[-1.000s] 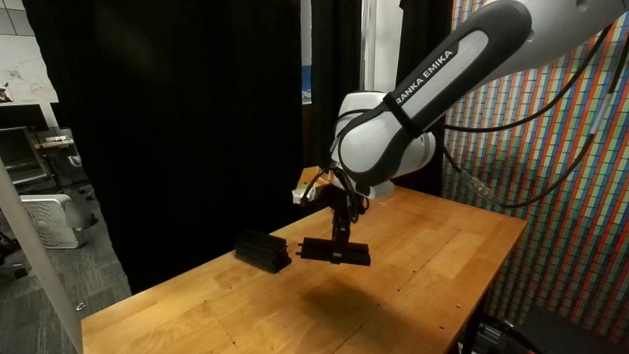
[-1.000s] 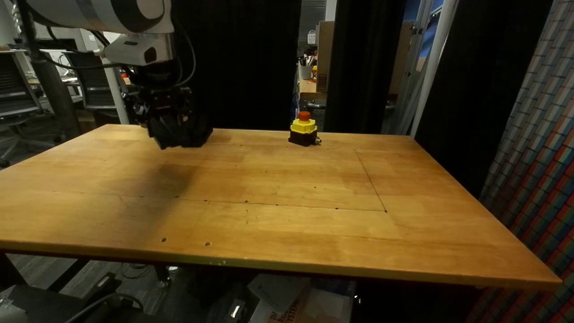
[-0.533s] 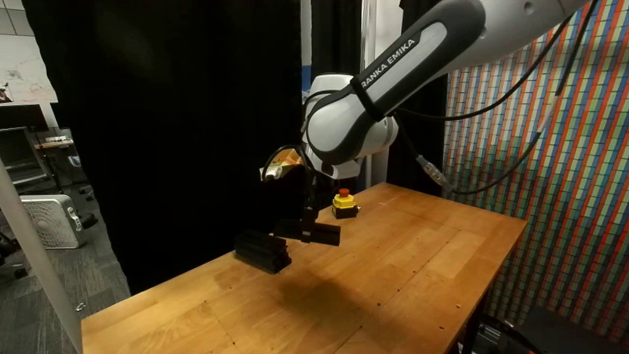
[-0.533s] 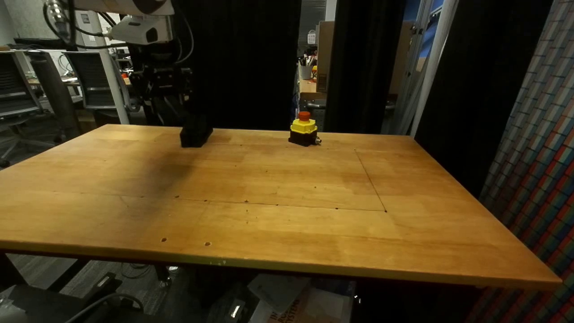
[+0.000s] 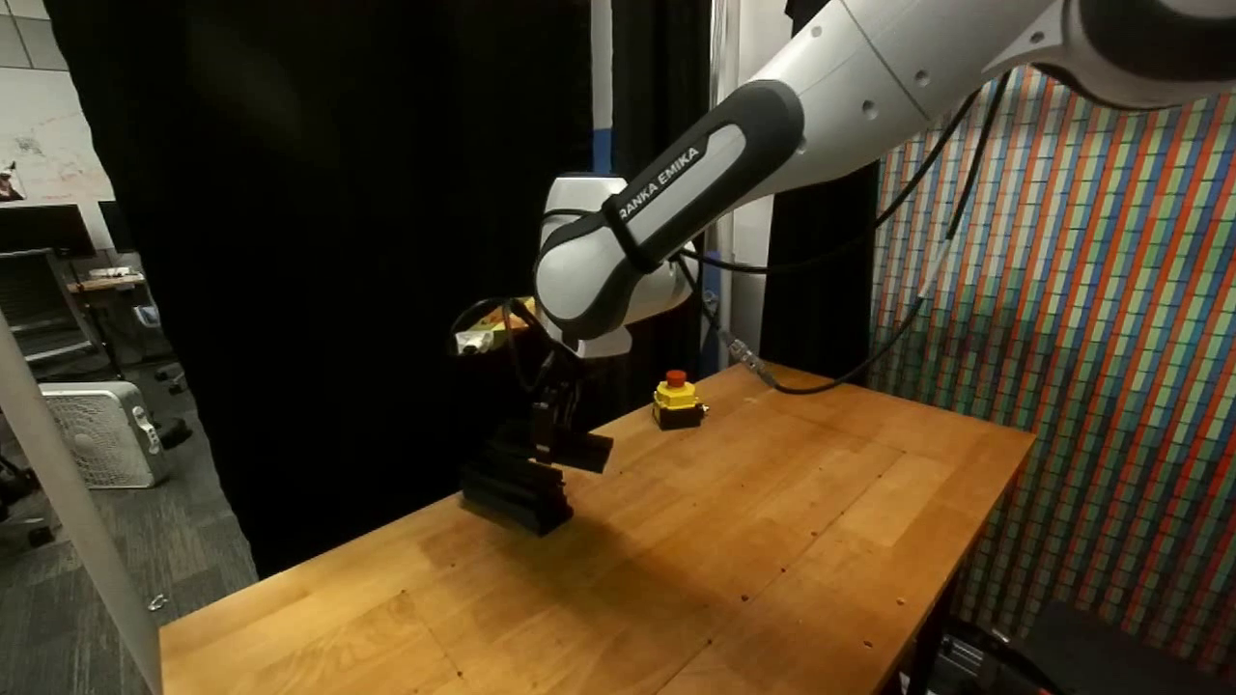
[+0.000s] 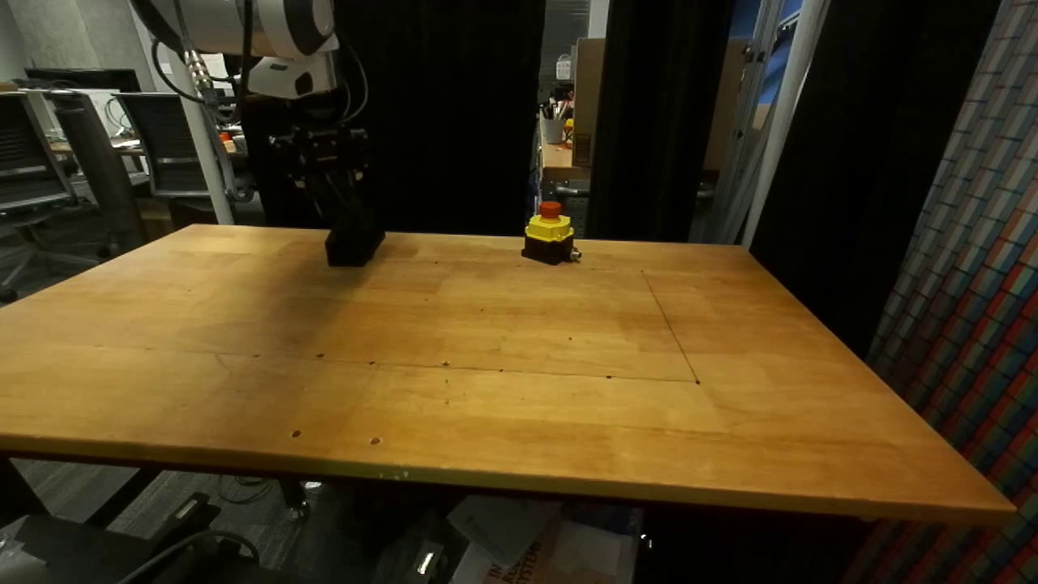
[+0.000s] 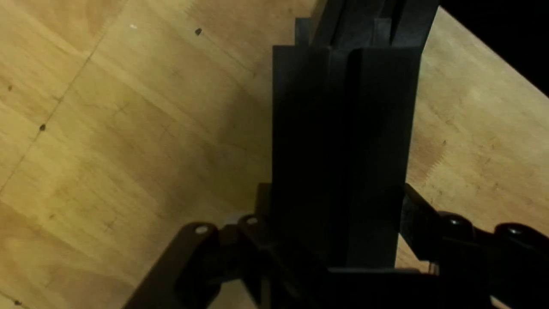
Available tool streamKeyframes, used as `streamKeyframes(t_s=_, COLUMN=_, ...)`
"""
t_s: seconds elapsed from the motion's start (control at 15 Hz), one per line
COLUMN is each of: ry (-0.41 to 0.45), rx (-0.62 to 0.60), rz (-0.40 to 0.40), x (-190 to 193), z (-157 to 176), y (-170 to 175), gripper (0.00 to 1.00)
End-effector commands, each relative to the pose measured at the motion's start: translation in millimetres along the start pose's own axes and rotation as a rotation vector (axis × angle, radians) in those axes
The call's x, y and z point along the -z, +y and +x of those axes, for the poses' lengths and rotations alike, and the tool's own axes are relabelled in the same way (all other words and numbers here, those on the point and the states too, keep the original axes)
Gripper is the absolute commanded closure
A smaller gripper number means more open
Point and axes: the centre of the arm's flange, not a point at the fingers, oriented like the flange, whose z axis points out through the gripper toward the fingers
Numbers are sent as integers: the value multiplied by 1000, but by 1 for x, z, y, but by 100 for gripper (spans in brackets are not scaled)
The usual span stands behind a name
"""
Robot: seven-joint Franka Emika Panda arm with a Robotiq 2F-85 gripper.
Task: Stack the black objects together
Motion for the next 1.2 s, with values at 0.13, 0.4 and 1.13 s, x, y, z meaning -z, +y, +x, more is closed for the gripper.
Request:
streamKeyframes(t_s=0.13, ry=-31, rx=-40, rz=38, x=-18, z=-74, y=-39, gripper=54)
streamKeyframes(t_s=0.4, ry=-37, rx=-81, rz=29, x=-36, z=-96, y=-54, gripper=54)
streamKeyframes(t_s=1.13, ry=40, rx=-186, rz=-28, x=-39, z=-114, y=-22, gripper=54)
